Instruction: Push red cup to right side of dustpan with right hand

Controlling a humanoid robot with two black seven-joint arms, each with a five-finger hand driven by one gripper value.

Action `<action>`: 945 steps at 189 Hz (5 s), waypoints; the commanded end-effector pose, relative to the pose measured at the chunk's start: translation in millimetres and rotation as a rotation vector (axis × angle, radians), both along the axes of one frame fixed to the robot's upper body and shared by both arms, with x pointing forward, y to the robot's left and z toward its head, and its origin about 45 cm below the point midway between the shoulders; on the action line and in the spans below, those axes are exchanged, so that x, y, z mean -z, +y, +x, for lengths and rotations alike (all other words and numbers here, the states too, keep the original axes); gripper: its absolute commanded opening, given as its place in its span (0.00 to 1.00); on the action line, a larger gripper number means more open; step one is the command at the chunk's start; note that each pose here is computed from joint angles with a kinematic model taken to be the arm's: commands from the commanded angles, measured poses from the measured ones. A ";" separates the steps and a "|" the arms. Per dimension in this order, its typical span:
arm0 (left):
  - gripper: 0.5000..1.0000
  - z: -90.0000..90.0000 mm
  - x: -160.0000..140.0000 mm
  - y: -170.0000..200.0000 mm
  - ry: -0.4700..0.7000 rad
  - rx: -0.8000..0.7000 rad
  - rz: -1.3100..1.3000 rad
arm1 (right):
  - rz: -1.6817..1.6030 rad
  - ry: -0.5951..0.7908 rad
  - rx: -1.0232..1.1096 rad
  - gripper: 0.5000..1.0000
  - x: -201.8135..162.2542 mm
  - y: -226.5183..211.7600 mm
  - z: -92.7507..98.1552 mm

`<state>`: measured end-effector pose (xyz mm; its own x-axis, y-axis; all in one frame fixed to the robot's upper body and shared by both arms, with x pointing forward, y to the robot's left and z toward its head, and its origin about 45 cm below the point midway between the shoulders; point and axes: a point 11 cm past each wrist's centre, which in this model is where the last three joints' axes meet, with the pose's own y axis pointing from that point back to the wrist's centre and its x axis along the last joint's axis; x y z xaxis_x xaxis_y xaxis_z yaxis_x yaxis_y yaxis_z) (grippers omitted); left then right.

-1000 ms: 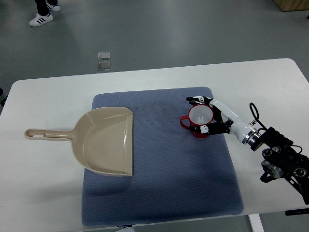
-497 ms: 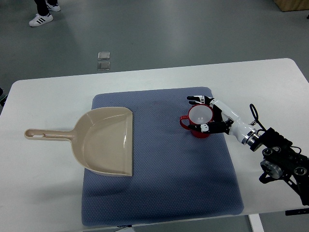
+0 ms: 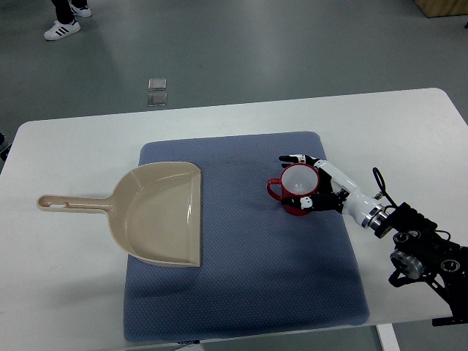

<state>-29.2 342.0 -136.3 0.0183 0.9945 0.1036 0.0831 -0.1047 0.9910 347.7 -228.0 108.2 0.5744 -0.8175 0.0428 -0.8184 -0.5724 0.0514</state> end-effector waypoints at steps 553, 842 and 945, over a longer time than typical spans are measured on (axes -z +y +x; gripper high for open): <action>1.00 0.0 0.0 -0.1 0.000 0.000 0.000 | 0.145 0.058 -0.284 0.83 11.5 148.9 -47.3; 1.00 0.0 0.0 -0.1 0.000 0.000 0.000 | 0.176 -0.099 -0.071 0.83 -49.6 86.5 38.4; 1.00 0.0 0.0 -0.1 0.000 0.000 0.000 | 0.630 0.025 0.361 0.83 -79.7 5.5 92.4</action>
<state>-29.2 342.1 -136.3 0.0183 0.9944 0.1037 0.0831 -0.1049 0.9910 434.0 -208.2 187.3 0.3407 -0.8448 -0.4127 -0.9392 -0.2856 -0.1907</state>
